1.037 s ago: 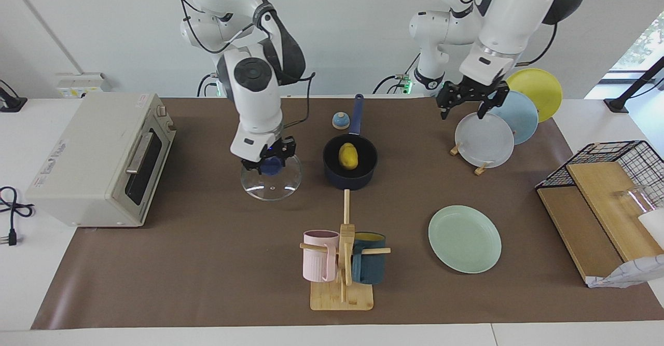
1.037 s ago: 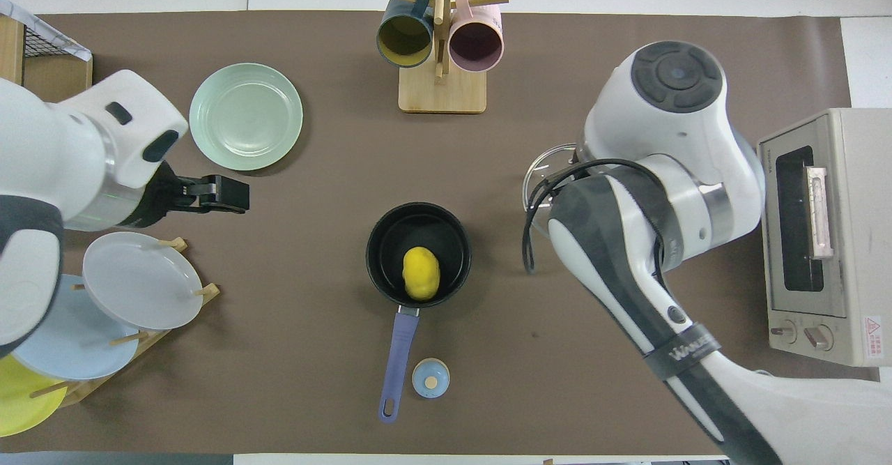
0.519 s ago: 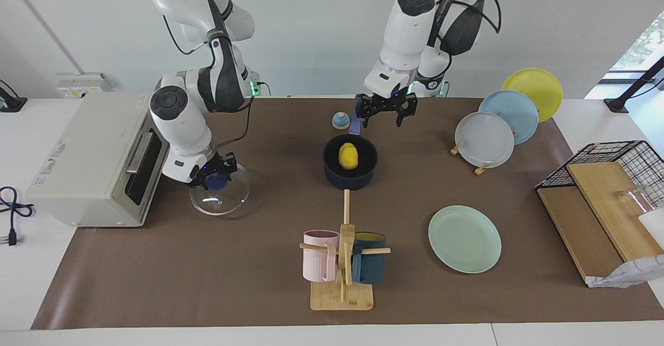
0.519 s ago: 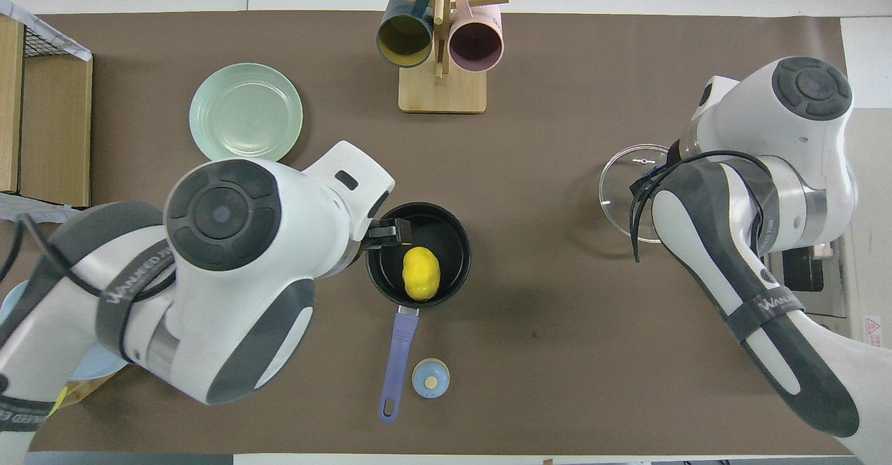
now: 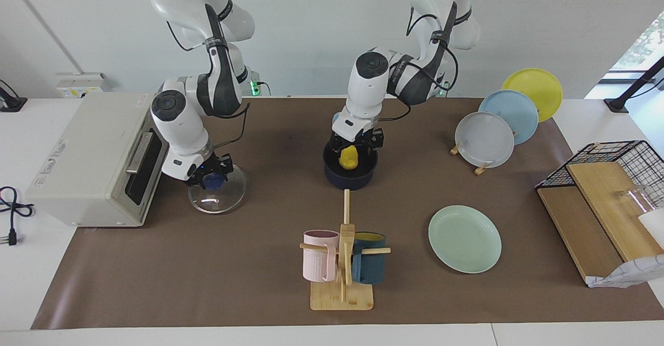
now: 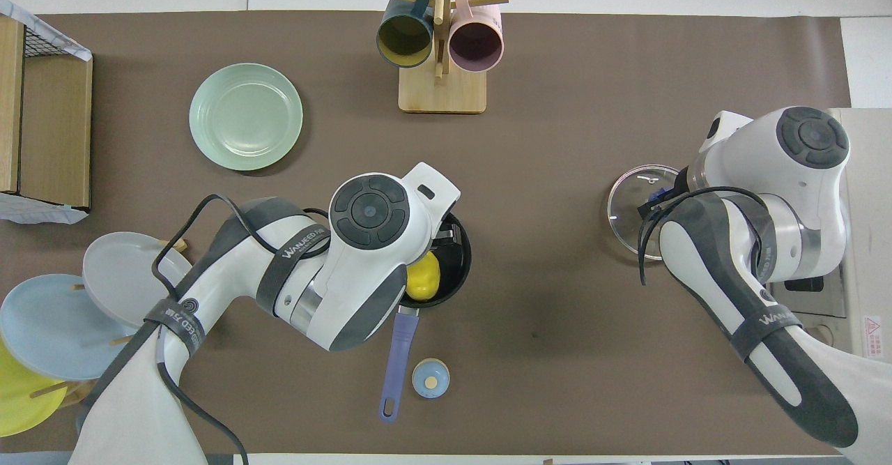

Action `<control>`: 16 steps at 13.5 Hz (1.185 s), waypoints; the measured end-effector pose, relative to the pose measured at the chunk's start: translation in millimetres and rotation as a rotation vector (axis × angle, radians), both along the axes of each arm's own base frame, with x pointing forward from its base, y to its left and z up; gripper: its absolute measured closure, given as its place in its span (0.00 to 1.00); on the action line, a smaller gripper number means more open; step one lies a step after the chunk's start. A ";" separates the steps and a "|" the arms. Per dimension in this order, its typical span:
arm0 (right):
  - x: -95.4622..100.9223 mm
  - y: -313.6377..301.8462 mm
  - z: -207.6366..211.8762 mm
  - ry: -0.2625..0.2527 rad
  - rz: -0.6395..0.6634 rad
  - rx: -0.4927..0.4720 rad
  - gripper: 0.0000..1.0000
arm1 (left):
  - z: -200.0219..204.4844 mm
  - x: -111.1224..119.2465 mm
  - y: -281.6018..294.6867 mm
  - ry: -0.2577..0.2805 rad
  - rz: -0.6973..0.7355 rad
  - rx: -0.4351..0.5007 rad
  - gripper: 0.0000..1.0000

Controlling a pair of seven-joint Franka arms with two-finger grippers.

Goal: Transfer potato from pot to plate
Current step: 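Set the lid down with the right gripper while the left gripper enters the pot, then grasp the yellow potato with the left gripper while the right gripper withdraws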

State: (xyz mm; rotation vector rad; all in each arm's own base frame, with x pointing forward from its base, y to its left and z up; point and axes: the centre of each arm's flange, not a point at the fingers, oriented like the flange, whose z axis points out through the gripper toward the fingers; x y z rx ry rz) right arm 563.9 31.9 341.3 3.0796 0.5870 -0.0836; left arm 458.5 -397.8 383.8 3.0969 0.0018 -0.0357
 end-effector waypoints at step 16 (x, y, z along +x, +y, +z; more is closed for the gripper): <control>-6.6 13.4 247.8 0.073 -0.222 -0.033 0.00 | -45.5 -21.1 2.1 -0.007 0.015 -0.003 0.00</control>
